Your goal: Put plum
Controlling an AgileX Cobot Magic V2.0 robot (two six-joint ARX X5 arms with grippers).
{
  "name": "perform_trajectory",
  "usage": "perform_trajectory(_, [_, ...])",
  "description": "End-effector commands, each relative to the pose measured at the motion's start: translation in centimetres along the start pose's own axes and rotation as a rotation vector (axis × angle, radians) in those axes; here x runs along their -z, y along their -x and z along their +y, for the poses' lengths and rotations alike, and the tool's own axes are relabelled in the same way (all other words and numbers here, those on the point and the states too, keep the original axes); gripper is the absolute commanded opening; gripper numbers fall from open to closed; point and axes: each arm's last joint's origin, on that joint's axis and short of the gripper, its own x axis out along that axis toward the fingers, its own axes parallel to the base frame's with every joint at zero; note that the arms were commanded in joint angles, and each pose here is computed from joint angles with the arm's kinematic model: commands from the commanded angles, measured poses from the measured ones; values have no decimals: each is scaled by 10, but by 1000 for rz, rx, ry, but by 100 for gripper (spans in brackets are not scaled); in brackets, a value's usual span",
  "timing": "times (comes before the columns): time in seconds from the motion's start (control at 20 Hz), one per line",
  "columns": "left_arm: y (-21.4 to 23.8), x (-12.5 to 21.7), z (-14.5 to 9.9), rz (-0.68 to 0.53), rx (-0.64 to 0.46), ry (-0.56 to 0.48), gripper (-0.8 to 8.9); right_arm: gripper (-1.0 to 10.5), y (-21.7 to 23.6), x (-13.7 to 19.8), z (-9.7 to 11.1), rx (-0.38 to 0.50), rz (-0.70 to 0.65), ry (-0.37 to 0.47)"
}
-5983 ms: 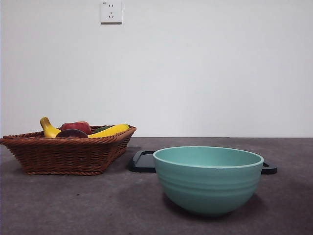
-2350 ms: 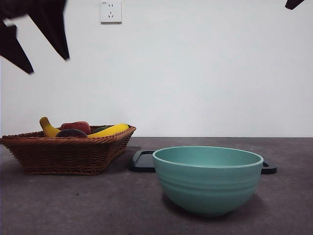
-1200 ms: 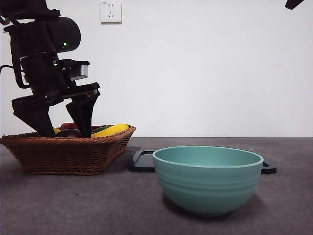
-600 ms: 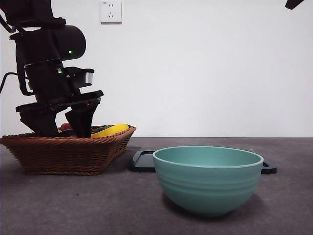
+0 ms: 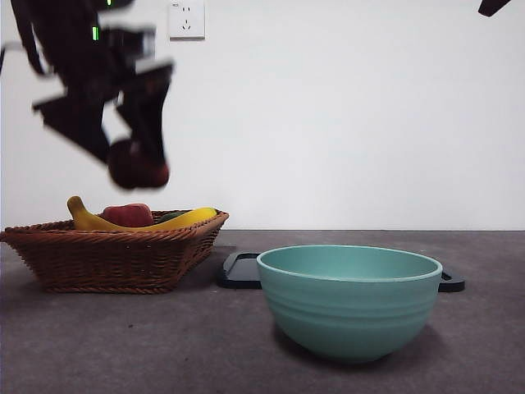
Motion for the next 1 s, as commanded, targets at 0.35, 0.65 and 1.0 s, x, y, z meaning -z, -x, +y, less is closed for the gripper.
perform_trajectory(0.35, [29,11,-99,-20,251,-254,271,407,2,-5,2,-2,-13,2])
perform_trajectory(0.65, [-8,25,-154,50,341,-385,271,407,2,-5,2,-2,-13,-1])
perform_trajectory(1.0, [-66,44,-183,168,335,-478,271,407,2,-5,2,-2,-13,-2])
